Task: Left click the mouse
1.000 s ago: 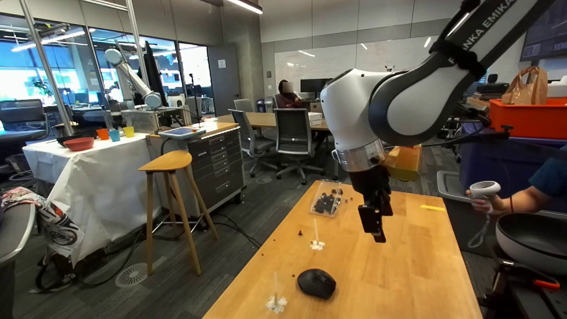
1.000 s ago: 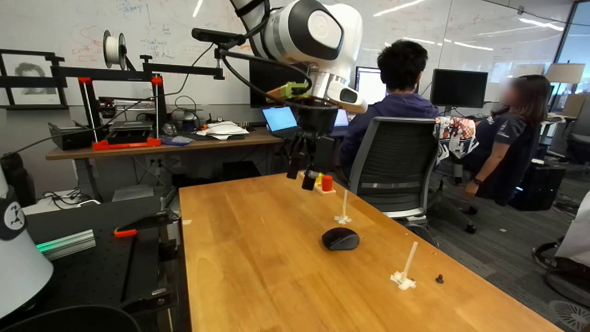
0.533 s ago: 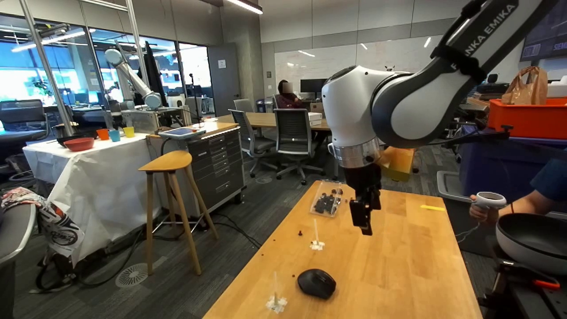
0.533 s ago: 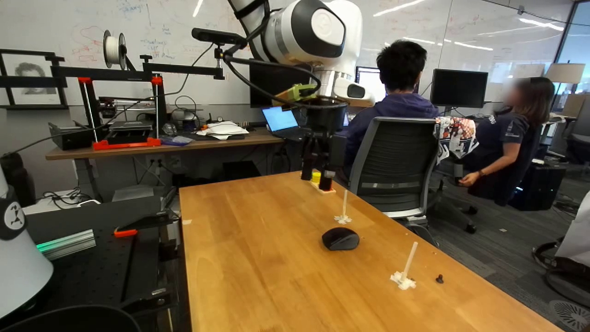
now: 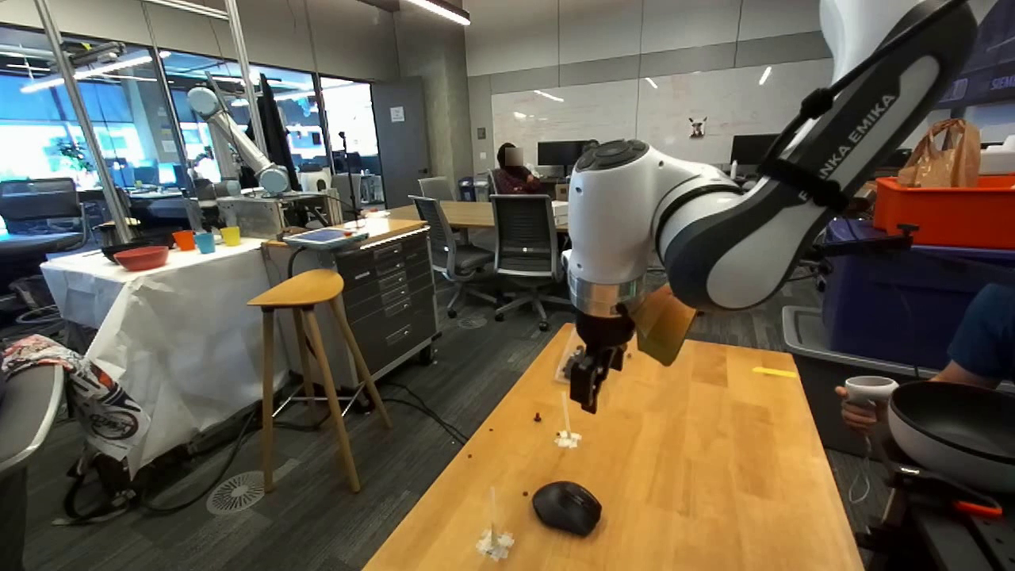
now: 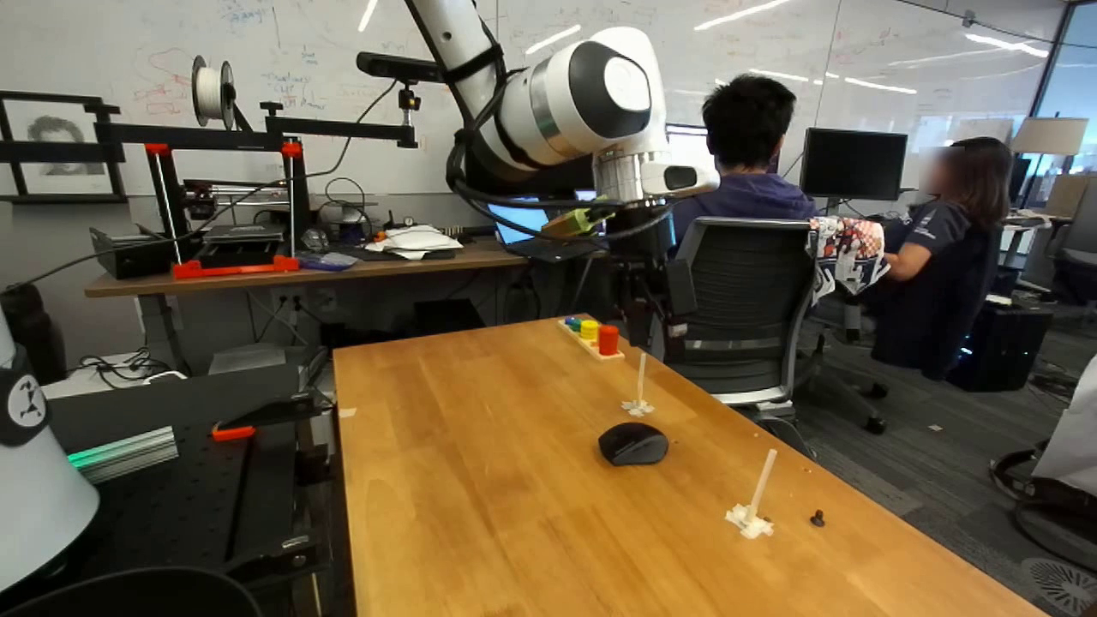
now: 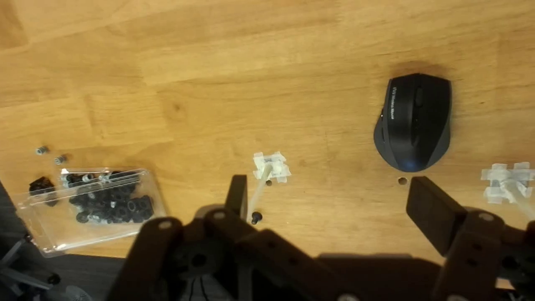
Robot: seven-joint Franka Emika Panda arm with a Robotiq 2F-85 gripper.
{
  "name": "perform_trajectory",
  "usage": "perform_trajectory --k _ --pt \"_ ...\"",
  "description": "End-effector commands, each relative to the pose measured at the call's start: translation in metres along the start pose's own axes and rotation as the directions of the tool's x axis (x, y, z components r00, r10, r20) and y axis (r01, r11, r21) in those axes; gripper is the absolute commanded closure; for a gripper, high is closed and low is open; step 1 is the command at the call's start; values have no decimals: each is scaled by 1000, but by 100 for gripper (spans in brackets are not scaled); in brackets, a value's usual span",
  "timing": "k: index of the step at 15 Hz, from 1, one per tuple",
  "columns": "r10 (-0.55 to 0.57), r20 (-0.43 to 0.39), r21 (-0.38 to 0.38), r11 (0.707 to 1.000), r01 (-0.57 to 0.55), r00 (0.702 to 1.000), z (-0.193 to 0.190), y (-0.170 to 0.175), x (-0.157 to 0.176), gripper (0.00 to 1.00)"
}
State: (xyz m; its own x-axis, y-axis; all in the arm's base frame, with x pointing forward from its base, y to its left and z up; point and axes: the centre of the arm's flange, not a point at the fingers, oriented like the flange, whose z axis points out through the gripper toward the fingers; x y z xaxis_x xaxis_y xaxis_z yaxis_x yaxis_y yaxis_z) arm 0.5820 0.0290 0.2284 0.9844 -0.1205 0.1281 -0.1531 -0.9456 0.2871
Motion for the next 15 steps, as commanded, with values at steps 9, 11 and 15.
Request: perform_trajectory --k 9,11,15 --pt "9 47 34 999 -11 999 61 -64 8 95" --pt "4 53 23 1000 -5 999 72 -68 10 100" --pt "-18 67 10 1000 17 998 89 -81 12 98"
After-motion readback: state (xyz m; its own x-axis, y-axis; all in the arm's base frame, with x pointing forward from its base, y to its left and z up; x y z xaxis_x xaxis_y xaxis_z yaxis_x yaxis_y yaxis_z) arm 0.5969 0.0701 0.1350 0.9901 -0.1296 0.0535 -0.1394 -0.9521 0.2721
